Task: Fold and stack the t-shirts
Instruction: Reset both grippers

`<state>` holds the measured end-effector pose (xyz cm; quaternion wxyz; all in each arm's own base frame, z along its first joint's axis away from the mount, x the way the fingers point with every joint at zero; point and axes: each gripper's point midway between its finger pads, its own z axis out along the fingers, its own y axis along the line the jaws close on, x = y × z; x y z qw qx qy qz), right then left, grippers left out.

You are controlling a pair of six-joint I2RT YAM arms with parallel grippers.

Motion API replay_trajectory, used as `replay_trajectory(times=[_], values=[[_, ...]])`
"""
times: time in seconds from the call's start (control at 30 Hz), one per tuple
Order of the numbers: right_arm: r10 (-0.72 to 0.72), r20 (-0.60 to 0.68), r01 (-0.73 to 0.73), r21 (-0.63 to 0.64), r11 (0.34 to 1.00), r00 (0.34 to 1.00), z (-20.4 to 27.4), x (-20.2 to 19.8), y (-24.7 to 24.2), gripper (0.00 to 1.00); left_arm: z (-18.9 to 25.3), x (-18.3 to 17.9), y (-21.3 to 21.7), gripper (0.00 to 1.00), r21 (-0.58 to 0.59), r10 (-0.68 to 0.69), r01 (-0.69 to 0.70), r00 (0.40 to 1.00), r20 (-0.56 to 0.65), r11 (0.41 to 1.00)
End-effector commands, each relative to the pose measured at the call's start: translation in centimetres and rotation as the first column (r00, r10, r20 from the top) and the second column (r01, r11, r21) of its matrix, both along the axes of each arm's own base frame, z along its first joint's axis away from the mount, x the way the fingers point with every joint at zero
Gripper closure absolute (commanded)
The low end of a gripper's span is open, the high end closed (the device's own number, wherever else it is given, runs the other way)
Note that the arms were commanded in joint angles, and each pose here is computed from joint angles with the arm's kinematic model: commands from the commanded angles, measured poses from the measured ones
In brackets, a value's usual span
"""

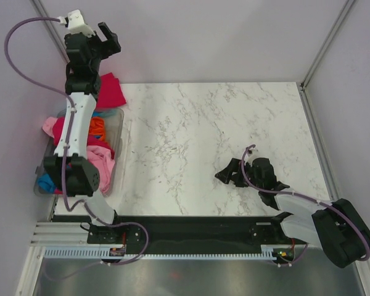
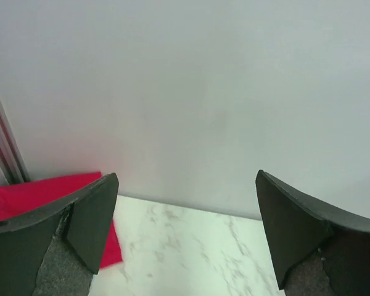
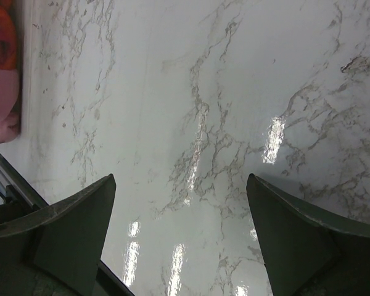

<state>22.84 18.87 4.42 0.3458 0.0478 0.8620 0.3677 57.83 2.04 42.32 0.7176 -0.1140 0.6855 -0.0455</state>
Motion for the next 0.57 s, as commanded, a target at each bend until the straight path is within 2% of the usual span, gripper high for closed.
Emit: replay_trajectory(times=[0.0,0.07,0.1,0.13,0.23,0.27,0.3,0.33,0.37,0.4,0.53], values=[[-0.013,-0.029,0.012,-0.03,0.999,0.999,-1.2,-0.9,-0.7,0.04,-2.0,-6.1,-1.9,0.0,-0.154,-0.035,0.016,0.992,-0.123,0.988],[-0.025,-0.03,0.024,-0.025,0.999,0.999,-1.2,-1.0,-0.9,0.04,-0.8,-10.4,-4.0,0.0,-0.152,-0.08,0.063,0.99,-0.114,0.986],[-0.028,-0.029,0.028,-0.025,0.999,0.999,-1.3,-1.1,-1.0,0.04,-4.0,-11.9,-4.6,0.0,-0.175,-0.1,0.065,0.975,-0.2,0.983],[-0.034,-0.034,0.033,-0.024,0.999,0.999,-1.4,-1.3,-1.1,0.04,-4.3,-13.9,-5.2,0.0,-0.206,-0.135,0.089,0.966,-0.221,0.974],[-0.048,-0.023,0.047,-0.016,0.999,0.999,-1.2,-1.6,-1.4,0.04,-9.6,-18.1,-6.2,0.0,-0.243,-0.195,0.103,0.898,-0.393,0.964],[-0.052,-0.008,0.052,-0.01,0.999,0.999,-0.8,-1.5,-1.4,0.05,-9.1,-20.2,-6.6,0.0,-0.256,-0.223,0.131,0.901,-0.372,0.958],[-0.071,-0.002,0.07,-0.009,0.997,0.998,-0.7,-1.4,-1.6,0.04,-12.8,-21.6,-6.9,0.0,-0.27,-0.244,0.132,0.864,-0.441,0.954],[-0.078,-0.011,0.078,-0.013,0.997,0.997,-1.0,-1.6,-1.9,0.04,-13.6,-22.9,-7.2,0.0,-0.266,-0.267,0.158,0.853,-0.449,0.951],[-0.091,0.006,0.092,-0.008,0.996,0.996,-0.5,-1.5,-2.1,0.02,-16.5,-24.6,-8.2,0.0,-0.289,-0.324,0.2,0.808,-0.492,0.936],[-0.105,0.009,0.105,-0.006,0.995,0.994,-0.4,-1.5,-2.2,0.02,-15.9,-26.2,-8.5,0.0,-0.278,-0.348,0.239,0.815,-0.464,0.93],[-0.121,0.015,0.121,-0.001,0.993,0.993,-0.3,-1.7,-2.6,0.03,-19.1,-30.4,-8.6,0.0,-0.258,-0.375,0.279,0.782,-0.498,0.925]])
